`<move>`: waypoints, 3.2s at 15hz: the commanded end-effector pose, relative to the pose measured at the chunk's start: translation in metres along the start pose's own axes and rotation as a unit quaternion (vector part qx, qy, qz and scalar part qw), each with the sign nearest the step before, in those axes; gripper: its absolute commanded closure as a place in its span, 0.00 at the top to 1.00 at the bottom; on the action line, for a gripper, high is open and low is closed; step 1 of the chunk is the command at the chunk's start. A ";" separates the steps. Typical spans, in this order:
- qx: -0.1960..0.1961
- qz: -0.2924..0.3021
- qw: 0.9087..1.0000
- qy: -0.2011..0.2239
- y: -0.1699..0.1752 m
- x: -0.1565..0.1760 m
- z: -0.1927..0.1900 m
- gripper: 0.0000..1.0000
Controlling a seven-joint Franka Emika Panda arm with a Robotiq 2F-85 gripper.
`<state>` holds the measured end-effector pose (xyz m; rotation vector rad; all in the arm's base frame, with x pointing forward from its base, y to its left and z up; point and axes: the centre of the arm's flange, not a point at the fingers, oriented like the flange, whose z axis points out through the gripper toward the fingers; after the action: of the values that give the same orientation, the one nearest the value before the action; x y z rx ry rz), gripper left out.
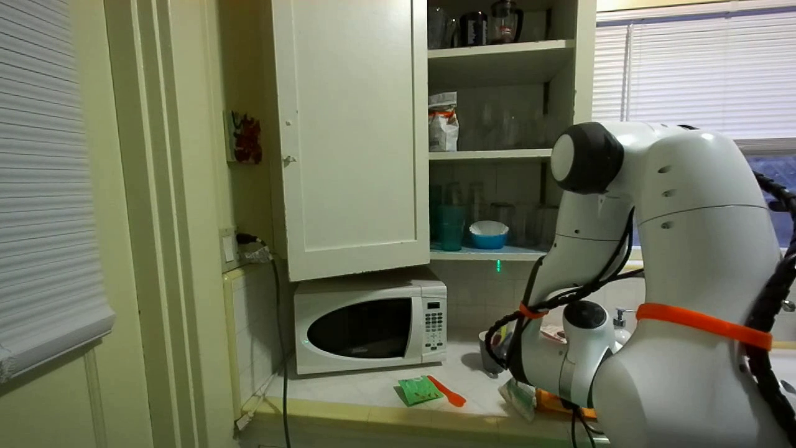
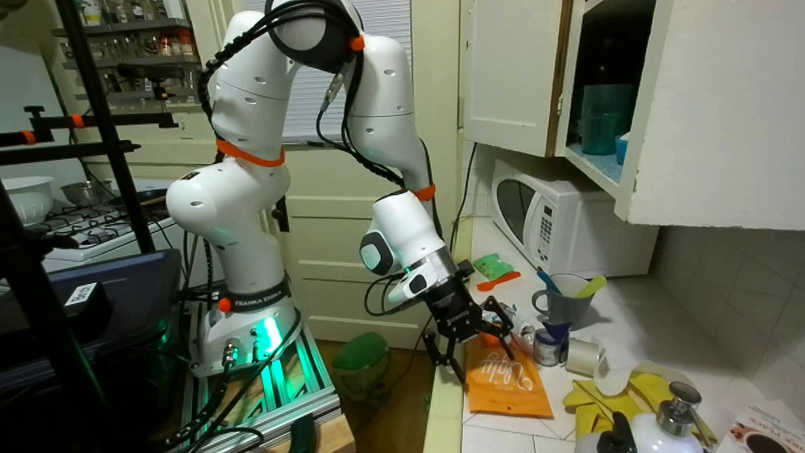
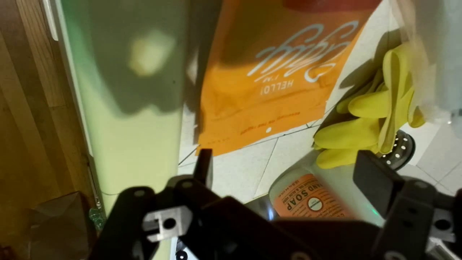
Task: Put the orange sachet in the middle compartment of the top cabinet
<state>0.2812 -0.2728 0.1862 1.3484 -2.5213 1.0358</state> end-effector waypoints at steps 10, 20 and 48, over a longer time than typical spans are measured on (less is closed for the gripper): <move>-0.001 0.023 0.999 -0.033 0.027 -0.006 0.029 1.00; -0.002 0.040 0.998 -0.042 0.024 0.003 0.044 1.00; 0.129 -0.051 0.980 -0.141 0.024 0.015 0.007 0.00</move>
<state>0.2788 -0.2907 0.1573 1.7007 -2.6039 1.1758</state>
